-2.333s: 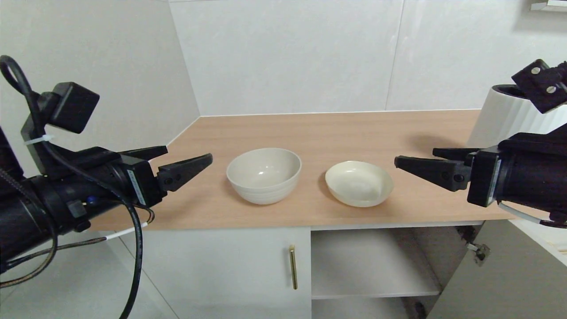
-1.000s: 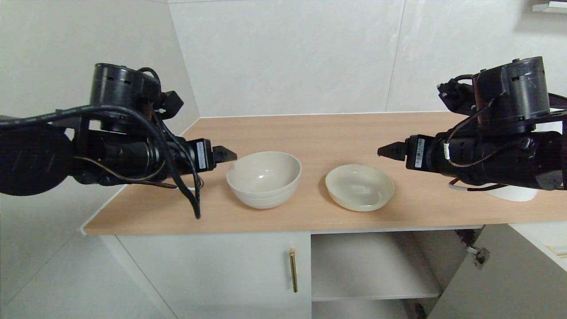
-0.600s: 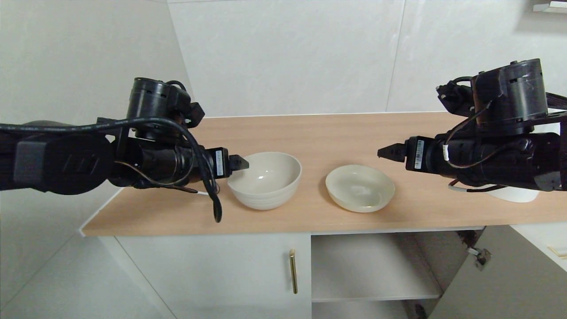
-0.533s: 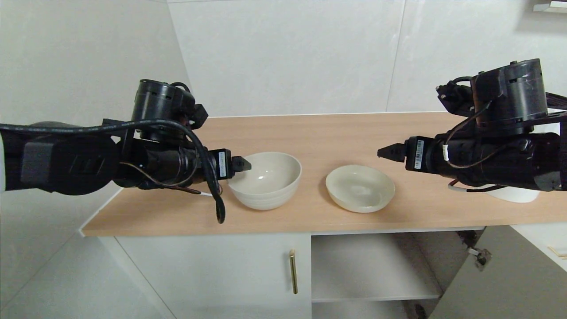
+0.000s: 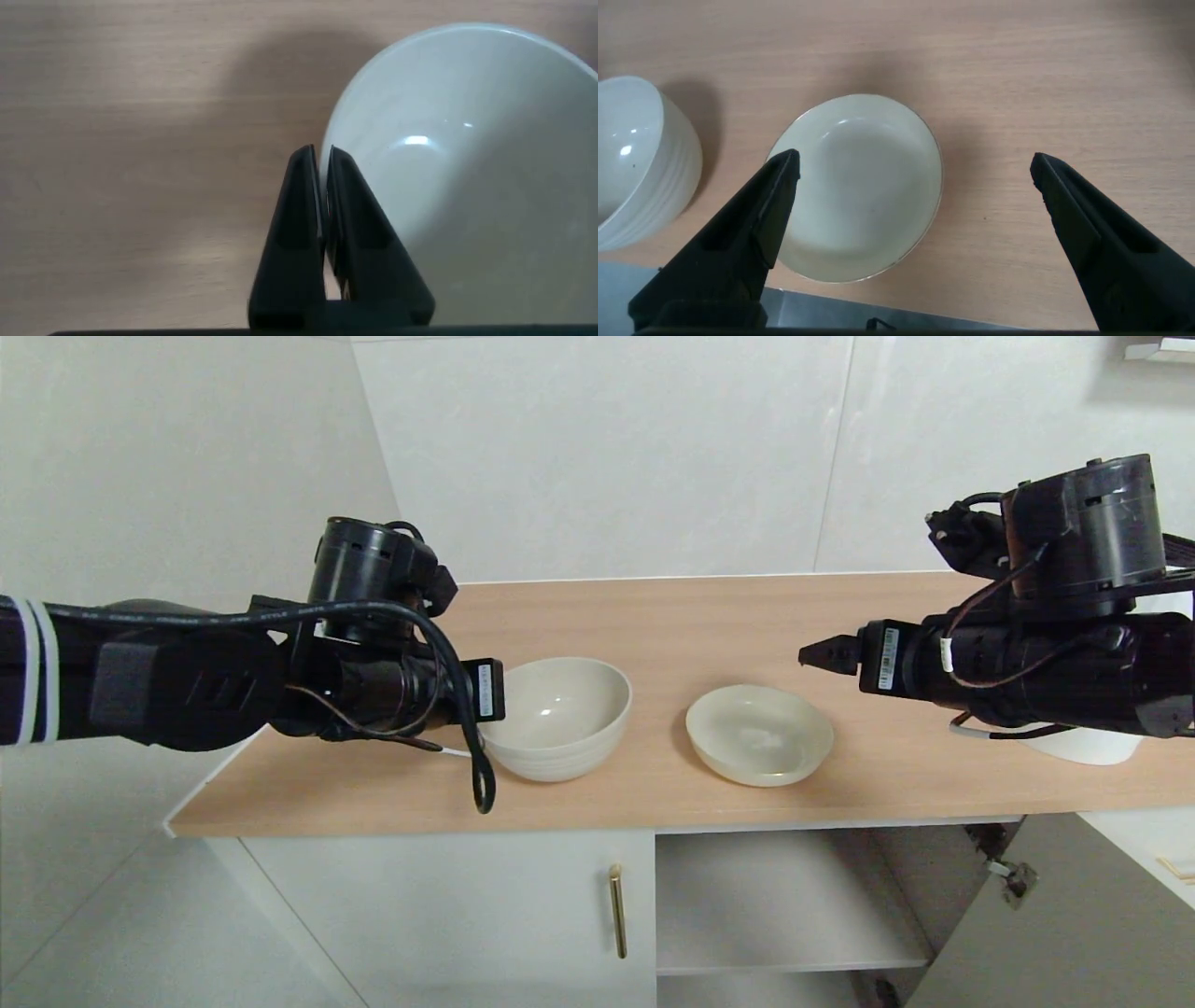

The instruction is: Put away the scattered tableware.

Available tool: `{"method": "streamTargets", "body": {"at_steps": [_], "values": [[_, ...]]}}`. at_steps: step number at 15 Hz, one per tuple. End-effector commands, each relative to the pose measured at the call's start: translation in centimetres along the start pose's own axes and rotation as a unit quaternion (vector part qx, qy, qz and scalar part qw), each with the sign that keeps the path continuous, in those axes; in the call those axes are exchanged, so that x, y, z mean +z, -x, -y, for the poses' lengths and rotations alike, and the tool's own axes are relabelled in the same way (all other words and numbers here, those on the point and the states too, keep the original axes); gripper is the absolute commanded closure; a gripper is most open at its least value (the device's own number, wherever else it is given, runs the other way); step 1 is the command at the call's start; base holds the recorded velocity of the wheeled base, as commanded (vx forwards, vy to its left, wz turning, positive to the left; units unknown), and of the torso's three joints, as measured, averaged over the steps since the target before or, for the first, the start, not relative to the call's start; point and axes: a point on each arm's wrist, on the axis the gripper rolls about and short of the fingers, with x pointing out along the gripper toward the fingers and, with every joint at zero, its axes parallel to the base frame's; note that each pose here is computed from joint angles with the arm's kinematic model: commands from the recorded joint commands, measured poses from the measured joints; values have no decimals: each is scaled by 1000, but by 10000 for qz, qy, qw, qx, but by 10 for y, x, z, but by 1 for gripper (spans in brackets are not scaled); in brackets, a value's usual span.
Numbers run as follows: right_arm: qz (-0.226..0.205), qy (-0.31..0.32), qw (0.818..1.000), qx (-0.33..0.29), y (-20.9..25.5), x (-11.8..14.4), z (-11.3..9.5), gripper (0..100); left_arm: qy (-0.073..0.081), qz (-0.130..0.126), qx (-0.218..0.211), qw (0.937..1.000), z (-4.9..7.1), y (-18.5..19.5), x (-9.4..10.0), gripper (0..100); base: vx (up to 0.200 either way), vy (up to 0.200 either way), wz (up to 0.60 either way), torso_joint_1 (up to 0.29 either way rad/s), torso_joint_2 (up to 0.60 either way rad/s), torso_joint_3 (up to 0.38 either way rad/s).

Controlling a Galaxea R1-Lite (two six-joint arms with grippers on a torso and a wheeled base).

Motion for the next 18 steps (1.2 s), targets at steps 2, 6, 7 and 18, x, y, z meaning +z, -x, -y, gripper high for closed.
{"method": "streamTargets", "body": {"at_steps": [2, 6, 7, 18], "values": [[-46, 25, 10000, -14, -1, -1, 0, 0, 140, 221, -93, 9996, 1, 19, 7, 100, 0, 0, 0, 0, 0, 0], [-855, 264, 9952, -397, -29, -16, -2, 0, 488, 864, -389, 9943, -2, 76, 23, 100, 0, 0, 0, 0, 0, 0], [-1033, 323, 9923, -598, -38, -20, -3, 0, 500, 942, -418, 9934, -3, 85, 23, 100, 0, 0, 0, 0, 0, 0], [-1132, 136, 9902, -812, -71, -33, -6, 100, 498, 1012, -473, 9925, -3, 94, 22, 100, 0, 0, 0, 0, 0, 0]]}}
